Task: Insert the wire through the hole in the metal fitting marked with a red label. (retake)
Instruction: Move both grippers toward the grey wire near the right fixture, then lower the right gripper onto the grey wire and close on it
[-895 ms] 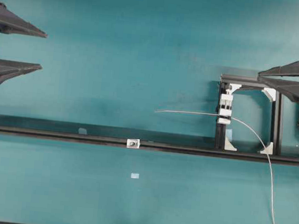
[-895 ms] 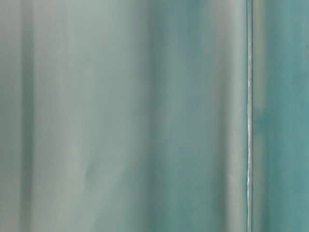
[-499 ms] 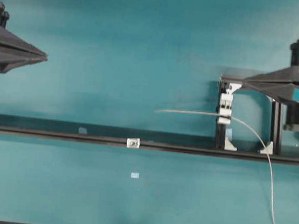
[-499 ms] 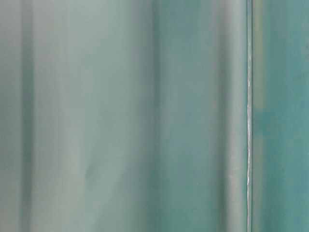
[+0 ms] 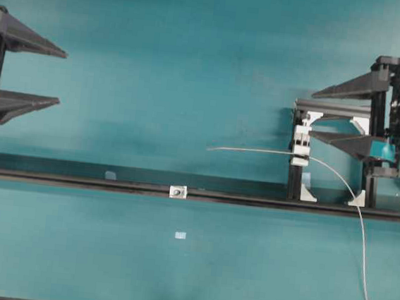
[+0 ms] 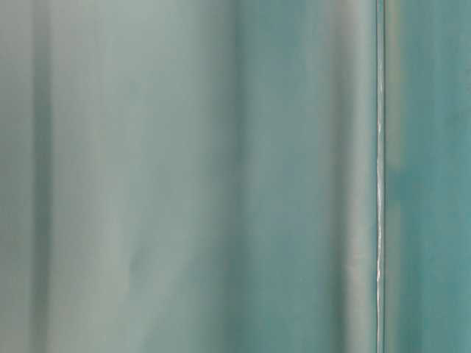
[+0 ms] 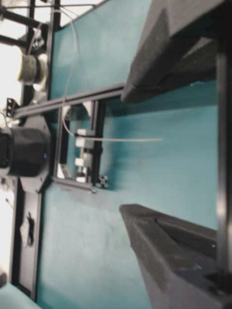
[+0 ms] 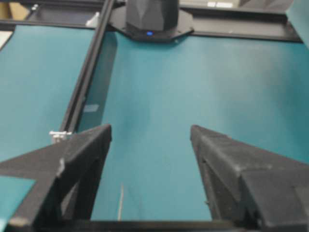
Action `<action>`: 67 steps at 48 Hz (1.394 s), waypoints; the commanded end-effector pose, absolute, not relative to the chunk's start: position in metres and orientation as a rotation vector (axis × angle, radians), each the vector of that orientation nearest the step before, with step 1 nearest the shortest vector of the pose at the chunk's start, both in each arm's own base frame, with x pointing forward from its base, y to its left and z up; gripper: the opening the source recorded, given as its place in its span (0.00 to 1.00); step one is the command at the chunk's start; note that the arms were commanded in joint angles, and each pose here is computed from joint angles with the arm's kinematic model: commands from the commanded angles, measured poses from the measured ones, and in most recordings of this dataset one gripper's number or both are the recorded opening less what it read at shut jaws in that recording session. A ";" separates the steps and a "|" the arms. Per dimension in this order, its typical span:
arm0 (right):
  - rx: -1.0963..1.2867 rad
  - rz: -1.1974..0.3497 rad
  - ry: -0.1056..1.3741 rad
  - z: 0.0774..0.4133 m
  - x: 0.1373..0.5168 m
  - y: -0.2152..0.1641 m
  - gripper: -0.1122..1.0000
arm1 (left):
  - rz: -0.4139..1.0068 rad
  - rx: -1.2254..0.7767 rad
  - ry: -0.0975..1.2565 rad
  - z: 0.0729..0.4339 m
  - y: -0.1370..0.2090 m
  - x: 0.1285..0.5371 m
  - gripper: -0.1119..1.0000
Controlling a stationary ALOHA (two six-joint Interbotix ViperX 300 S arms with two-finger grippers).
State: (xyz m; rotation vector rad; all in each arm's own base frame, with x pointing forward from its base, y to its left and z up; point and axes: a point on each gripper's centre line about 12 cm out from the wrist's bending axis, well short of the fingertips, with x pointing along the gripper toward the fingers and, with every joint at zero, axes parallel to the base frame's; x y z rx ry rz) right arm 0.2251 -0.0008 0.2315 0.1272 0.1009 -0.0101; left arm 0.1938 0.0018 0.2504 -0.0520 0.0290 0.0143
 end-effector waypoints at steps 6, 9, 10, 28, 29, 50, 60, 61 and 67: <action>0.204 -0.017 0.125 0.229 0.239 -0.001 0.77 | 0.021 -0.055 0.130 0.231 0.003 0.208 0.74; 0.220 -0.020 0.152 0.223 0.243 -0.001 0.77 | 0.022 -0.054 0.171 0.223 0.003 0.215 0.74; 0.223 -0.021 0.163 0.221 0.244 -0.001 0.77 | 0.023 -0.054 0.181 0.221 0.003 0.217 0.74; 0.223 -0.005 0.279 0.192 0.271 0.006 0.77 | 0.030 -0.064 0.257 0.194 0.003 0.234 0.74; 0.223 -0.004 0.283 0.191 0.272 0.007 0.77 | 0.031 -0.067 0.263 0.193 0.003 0.235 0.74; 0.257 0.008 0.386 0.166 0.301 0.017 0.77 | 0.046 -0.113 0.410 0.161 0.004 0.264 0.74; 0.303 -0.004 0.433 0.152 0.311 0.020 0.77 | 0.047 -0.112 0.425 0.158 0.004 0.273 0.74; 0.304 -0.004 0.441 0.150 0.311 0.020 0.77 | 0.046 -0.111 0.427 0.158 0.004 0.274 0.74; 0.306 -0.003 0.458 0.143 0.315 0.022 0.77 | 0.047 -0.111 0.433 0.156 0.004 0.275 0.74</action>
